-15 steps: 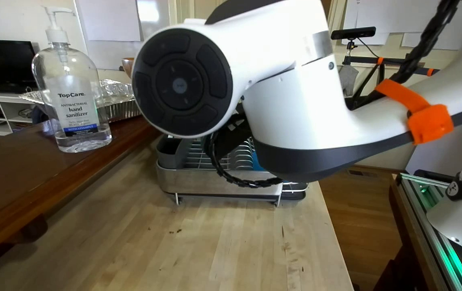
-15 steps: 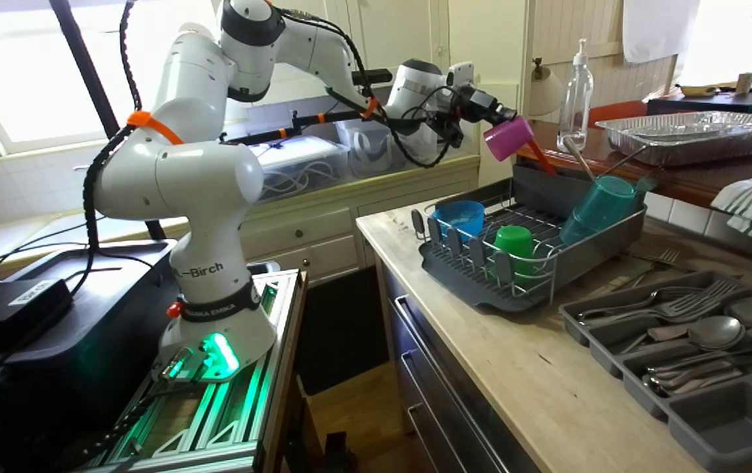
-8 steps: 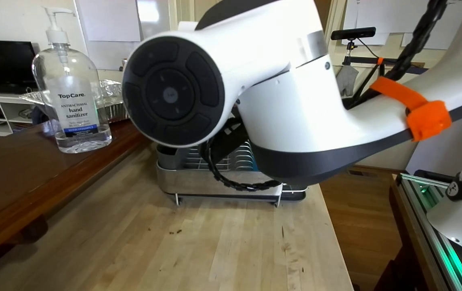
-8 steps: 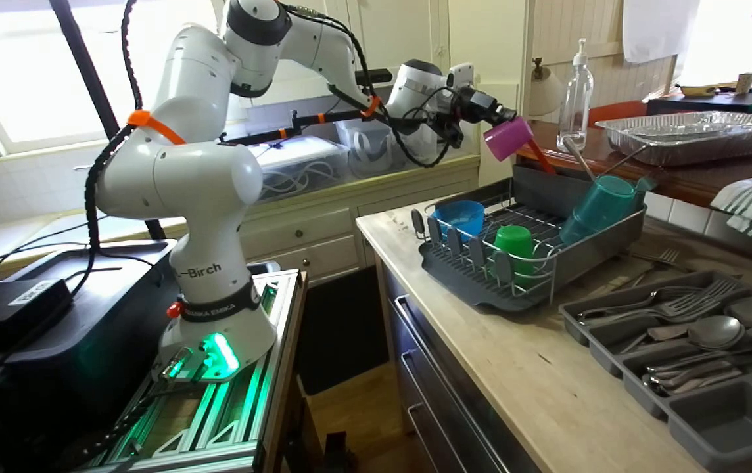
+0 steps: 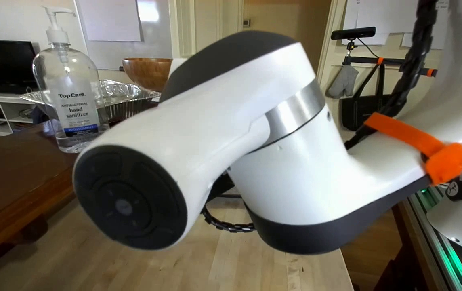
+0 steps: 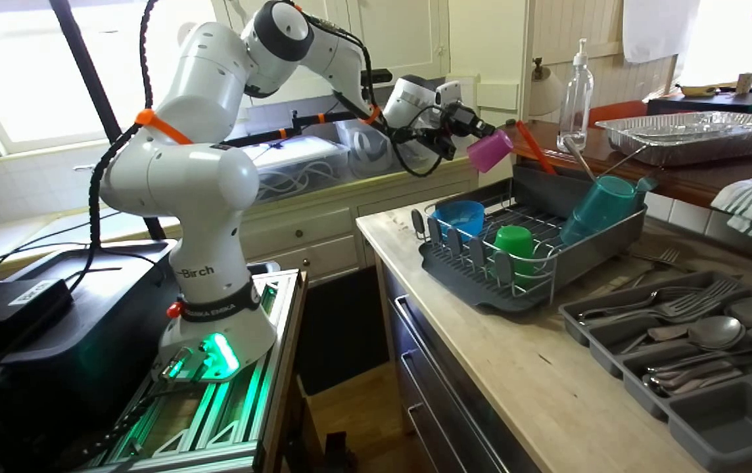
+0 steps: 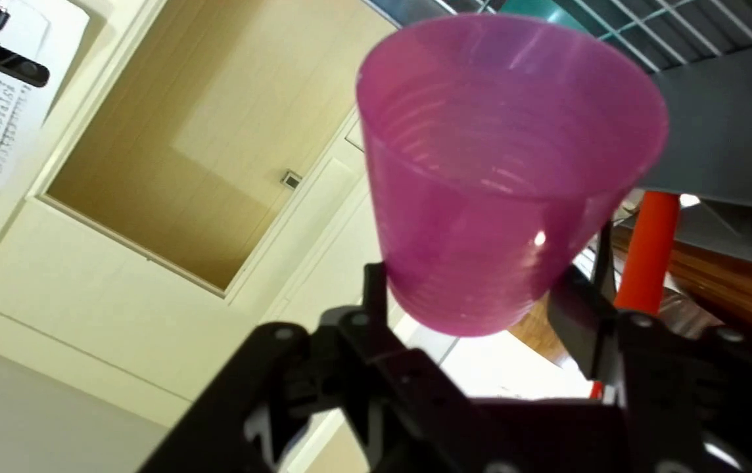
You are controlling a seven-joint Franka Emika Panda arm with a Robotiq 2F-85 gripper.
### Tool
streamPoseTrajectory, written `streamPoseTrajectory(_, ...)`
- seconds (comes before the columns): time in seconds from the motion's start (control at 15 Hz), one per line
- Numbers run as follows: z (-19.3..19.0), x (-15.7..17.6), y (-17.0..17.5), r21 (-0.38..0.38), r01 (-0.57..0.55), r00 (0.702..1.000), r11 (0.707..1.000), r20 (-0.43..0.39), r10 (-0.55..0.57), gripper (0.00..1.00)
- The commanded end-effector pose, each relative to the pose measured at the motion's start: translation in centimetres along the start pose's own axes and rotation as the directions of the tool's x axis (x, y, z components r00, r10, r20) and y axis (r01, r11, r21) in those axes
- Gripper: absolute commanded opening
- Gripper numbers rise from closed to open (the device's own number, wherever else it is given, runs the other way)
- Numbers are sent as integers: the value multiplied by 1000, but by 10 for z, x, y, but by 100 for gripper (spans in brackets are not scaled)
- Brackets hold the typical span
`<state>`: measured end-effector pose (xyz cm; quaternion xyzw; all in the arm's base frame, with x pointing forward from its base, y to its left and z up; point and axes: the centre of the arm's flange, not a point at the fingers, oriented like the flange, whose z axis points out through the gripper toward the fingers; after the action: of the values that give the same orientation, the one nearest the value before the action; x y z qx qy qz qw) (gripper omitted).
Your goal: Put the pink cup in an upside down position
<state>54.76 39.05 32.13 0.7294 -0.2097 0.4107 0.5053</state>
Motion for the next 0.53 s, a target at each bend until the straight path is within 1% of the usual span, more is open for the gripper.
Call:
streamPoseTrajectory(0.0, 1, -4, -10, 24, -64, 995, 998, -78, 66, 38)
streamPoseTrajectory(0.2, 4, -10, -17, 60, -101, 987, 993, -116, 108, 38)
streamPoseTrajectory(0.33, 7, -15, -21, 75, -125, 986, 989, -99, 132, 38)
streamPoseTrajectory(0.47, 7, -21, -22, 71, -135, 988, 988, -71, 140, 38)
